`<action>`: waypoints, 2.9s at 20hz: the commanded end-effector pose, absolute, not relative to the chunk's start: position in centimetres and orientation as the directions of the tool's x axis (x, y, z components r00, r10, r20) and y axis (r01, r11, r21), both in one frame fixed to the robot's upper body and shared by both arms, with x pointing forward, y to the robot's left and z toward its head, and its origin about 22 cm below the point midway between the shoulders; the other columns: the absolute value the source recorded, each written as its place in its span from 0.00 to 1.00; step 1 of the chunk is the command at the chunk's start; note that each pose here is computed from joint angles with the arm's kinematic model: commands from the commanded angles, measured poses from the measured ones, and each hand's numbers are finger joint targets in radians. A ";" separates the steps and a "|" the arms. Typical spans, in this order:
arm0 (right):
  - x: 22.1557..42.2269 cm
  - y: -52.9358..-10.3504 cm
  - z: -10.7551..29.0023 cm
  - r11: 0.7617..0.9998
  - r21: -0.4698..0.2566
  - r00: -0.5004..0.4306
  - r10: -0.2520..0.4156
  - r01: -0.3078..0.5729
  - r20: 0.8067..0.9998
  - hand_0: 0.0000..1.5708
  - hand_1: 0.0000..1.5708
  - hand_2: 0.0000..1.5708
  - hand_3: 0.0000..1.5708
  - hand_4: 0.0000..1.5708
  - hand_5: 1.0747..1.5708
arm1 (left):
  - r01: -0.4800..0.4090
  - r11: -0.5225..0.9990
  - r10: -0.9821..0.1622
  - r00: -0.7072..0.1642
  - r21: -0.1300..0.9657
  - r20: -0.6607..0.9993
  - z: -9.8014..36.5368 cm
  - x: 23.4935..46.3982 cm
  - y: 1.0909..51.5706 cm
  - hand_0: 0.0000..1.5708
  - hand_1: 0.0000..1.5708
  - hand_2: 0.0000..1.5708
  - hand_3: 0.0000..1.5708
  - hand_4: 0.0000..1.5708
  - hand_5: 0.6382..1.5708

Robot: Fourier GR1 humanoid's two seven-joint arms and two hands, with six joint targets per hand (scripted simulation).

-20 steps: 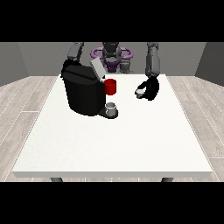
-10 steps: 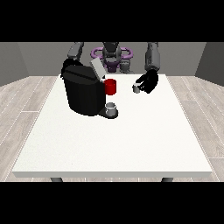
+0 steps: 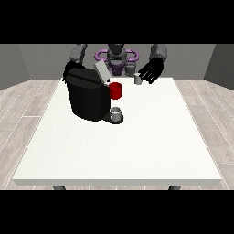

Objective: Insert the coffee pod into the coffee machine and close the lid

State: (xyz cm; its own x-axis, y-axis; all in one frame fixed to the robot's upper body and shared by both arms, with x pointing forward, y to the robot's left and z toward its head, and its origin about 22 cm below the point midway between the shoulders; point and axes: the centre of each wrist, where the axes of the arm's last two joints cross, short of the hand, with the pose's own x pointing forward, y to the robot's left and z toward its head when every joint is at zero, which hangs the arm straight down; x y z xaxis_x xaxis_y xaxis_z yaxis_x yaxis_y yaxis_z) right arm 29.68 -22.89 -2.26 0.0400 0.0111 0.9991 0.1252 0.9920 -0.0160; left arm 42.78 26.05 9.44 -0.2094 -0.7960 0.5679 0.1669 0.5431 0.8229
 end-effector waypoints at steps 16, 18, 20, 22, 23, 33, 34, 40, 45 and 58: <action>31.7 -19.1 2.8 1.000 -0.016 -0.145 0.017 0.006 0.989 0.00 0.00 0.00 0.00 0.31 1.00 | -0.055 0.592 -0.788 -0.249 0.804 0.564 21.4 45.4 27.8 0.80 0.80 0.82 0.78 0.30 1.00; 31.5 -20.2 2.0 0.999 -0.035 -0.103 0.038 0.035 0.994 0.00 0.00 0.00 0.00 0.31 1.00 | -0.016 0.578 -0.787 -0.273 0.816 0.552 21.4 45.4 27.0 0.80 0.80 0.84 0.80 0.31 1.00; 31.3 -20.0 2.0 0.999 -0.016 -0.099 0.020 0.040 0.995 0.00 0.00 0.00 0.00 0.32 1.00 | -0.022 0.585 -0.787 -0.260 0.811 0.560 21.9 45.7 26.1 0.82 0.82 0.85 0.81 0.33 1.00; 31.1 -21.1 2.3 1.000 -0.013 -0.118 0.015 0.023 0.993 0.00 0.00 0.00 0.00 0.32 1.00 | -0.047 0.573 -0.801 -0.242 0.818 0.547 21.0 45.6 27.0 0.82 0.82 0.85 0.80 0.33 1.00; 31.7 -20.4 3.5 0.999 -0.008 -0.156 0.014 0.041 0.988 0.00 0.00 0.00 0.00 0.33 1.00 | -0.072 0.567 -0.808 -0.243 0.820 0.537 24.4 45.4 29.1 0.80 0.80 0.84 0.79 0.32 1.00; 32.0 -19.3 4.6 0.998 -0.011 -0.191 0.022 0.058 0.981 0.00 0.00 0.00 0.00 0.34 1.00 | -0.055 0.582 -0.792 -0.263 0.811 0.551 23.5 46.0 27.2 0.83 0.83 0.84 0.78 0.32 1.00; 31.9 -21.6 4.1 0.998 -0.010 -0.156 0.019 0.061 0.988 0.00 0.00 0.00 0.00 0.33 1.00 | -0.027 0.566 -0.801 -0.253 0.824 0.542 22.0 46.0 26.1 0.84 0.84 0.85 0.79 0.32 1.00; 31.7 -20.6 3.8 0.998 -0.021 -0.145 0.029 0.062 0.989 0.00 0.00 0.00 0.00 0.34 1.00 | -0.038 0.549 -0.810 -0.269 0.835 0.520 23.0 46.2 25.4 0.77 0.77 0.80 0.76 0.32 1.00; 32.3 -21.1 4.1 0.997 0.000 -0.170 0.014 0.082 0.985 0.00 0.00 0.00 0.00 0.33 1.00 | -0.059 0.542 -0.812 -0.295 0.838 0.504 24.7 46.2 25.8 0.77 0.77 0.81 0.76 0.32 1.00; 31.3 -21.6 3.0 0.996 0.009 -0.203 0.009 0.088 0.979 0.00 0.00 0.00 0.00 0.29 1.00 | -0.028 0.541 -0.818 -0.251 0.841 0.518 22.0 46.3 25.6 0.78 0.78 0.81 0.75 0.31 1.00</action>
